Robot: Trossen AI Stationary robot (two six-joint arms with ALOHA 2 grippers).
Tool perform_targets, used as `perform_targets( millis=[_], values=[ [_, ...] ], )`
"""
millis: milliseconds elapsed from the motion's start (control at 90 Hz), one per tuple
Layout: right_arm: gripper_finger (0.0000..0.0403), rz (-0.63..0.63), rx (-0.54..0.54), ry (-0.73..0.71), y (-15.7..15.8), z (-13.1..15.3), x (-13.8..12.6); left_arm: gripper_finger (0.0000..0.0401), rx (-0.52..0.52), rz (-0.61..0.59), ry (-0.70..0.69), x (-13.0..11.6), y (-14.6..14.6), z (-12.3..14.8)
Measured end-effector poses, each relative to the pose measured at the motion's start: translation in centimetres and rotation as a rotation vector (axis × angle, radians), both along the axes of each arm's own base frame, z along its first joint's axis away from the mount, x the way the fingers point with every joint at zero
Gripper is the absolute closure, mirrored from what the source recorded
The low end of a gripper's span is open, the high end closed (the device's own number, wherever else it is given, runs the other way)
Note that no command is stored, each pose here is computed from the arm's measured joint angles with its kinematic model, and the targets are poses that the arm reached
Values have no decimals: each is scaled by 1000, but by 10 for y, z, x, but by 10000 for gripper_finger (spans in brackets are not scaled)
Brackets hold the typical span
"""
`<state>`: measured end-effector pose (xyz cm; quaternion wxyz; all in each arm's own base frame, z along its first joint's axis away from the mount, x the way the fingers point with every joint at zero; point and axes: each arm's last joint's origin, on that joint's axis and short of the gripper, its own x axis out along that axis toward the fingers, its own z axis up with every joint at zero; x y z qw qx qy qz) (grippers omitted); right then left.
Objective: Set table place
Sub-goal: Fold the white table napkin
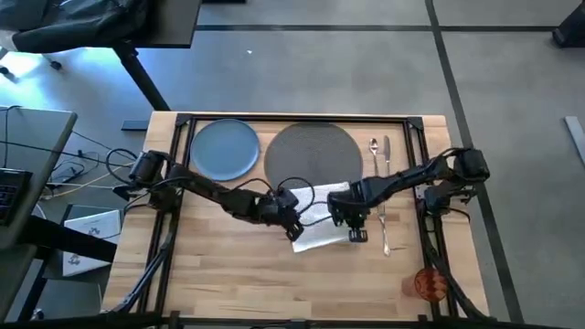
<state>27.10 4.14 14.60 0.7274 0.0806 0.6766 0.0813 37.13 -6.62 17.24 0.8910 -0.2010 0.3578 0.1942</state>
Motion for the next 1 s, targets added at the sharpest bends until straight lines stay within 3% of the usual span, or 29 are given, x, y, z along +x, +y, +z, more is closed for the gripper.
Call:
perform_targets(
  millis=[289, 489, 722, 1000],
  values=[
    [403, 3, 8, 28, 6, -6, -7, 299, -165, -200, -43, 22, 19, -23],
    [403, -5, 13, 4, 6, -6, -4, 299, -171, -218, -51, 23, 12, -26],
    [403, -15, 16, -7, 6, -6, -3, 299, -288, -220, 4, 25, 9, -47],
    [403, -15, 16, -11, 6, -6, -3, 329, -247, -284, 52, 19, -5, -35]
  ],
)
